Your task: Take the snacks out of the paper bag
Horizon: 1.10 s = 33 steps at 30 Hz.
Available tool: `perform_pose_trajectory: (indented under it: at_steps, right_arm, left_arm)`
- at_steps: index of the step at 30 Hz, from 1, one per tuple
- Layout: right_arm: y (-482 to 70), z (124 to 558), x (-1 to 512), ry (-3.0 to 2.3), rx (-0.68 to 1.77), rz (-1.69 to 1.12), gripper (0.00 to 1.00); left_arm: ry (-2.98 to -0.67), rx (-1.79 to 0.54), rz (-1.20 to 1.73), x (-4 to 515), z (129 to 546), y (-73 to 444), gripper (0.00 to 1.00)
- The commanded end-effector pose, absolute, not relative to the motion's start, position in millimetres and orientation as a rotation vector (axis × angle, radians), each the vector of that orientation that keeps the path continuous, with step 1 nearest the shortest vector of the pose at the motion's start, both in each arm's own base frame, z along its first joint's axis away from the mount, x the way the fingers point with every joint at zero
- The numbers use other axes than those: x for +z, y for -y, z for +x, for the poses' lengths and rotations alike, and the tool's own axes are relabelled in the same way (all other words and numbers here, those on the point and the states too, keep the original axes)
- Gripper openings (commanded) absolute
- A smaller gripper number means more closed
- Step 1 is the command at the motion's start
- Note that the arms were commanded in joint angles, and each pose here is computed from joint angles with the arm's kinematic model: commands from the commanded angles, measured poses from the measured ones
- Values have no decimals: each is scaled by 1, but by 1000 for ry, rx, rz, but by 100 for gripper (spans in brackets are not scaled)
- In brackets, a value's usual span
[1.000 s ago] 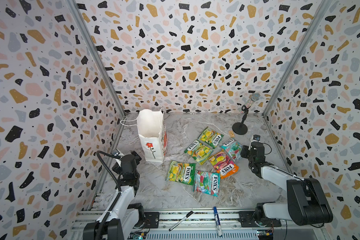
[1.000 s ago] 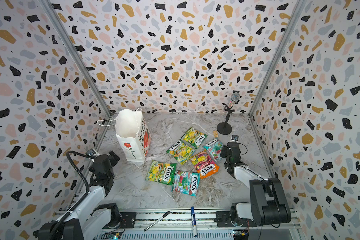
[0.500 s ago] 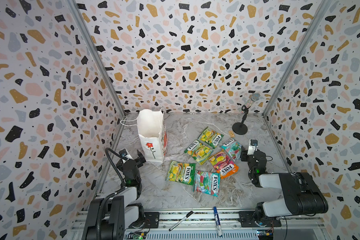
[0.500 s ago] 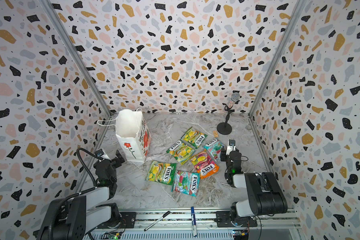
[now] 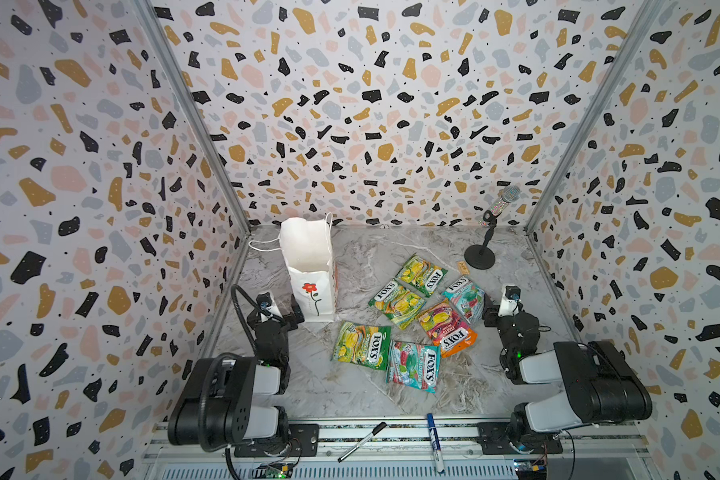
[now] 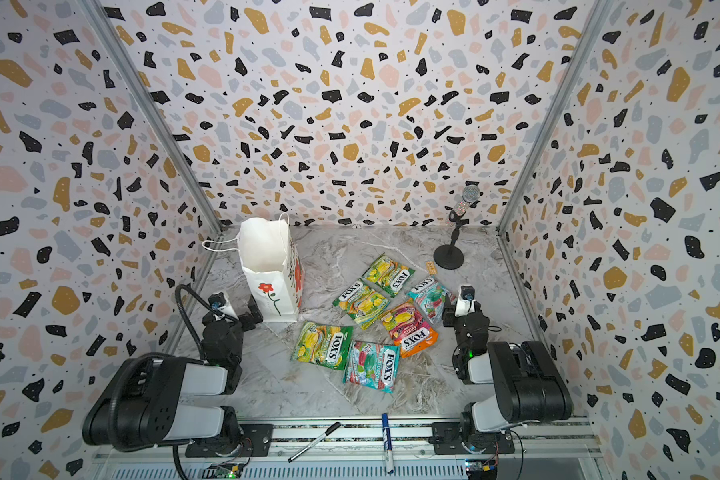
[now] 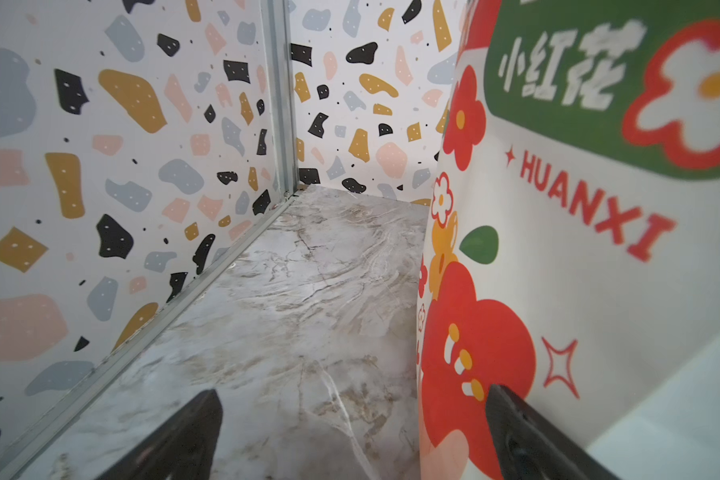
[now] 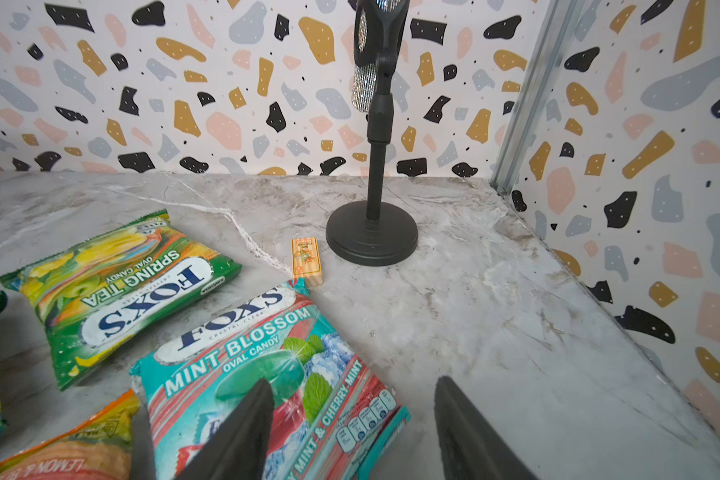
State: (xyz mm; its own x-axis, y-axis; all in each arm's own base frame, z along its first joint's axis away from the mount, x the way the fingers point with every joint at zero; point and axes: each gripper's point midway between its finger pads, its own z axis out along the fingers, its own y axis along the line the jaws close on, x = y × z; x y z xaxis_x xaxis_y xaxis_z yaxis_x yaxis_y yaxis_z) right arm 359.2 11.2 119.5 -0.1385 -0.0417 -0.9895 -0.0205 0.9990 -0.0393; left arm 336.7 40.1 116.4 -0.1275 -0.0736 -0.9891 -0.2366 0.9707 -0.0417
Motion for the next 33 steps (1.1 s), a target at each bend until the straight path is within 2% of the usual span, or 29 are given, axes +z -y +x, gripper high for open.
perform_pose_trajectory:
  at_steps: [1, 4, 7, 33]
  right_arm:
    - [-11, 361, 134, -1639, -10, -42, 68]
    - [-10, 362, 134, -1644, -18, -37, 76]
    - [-10, 364, 132, -1654, -33, -31, 99]
    - [-14, 364, 132, -1655, -34, -57, 99]
  left_arm:
    - [-1618, 206, -285, 139, 338, -51, 100]
    - [-1611, 226, -300, 139, 340, -52, 100]
    - [-1625, 235, -302, 138, 340, -52, 100]
    - [-1626, 238, -299, 138, 341, -51, 100]
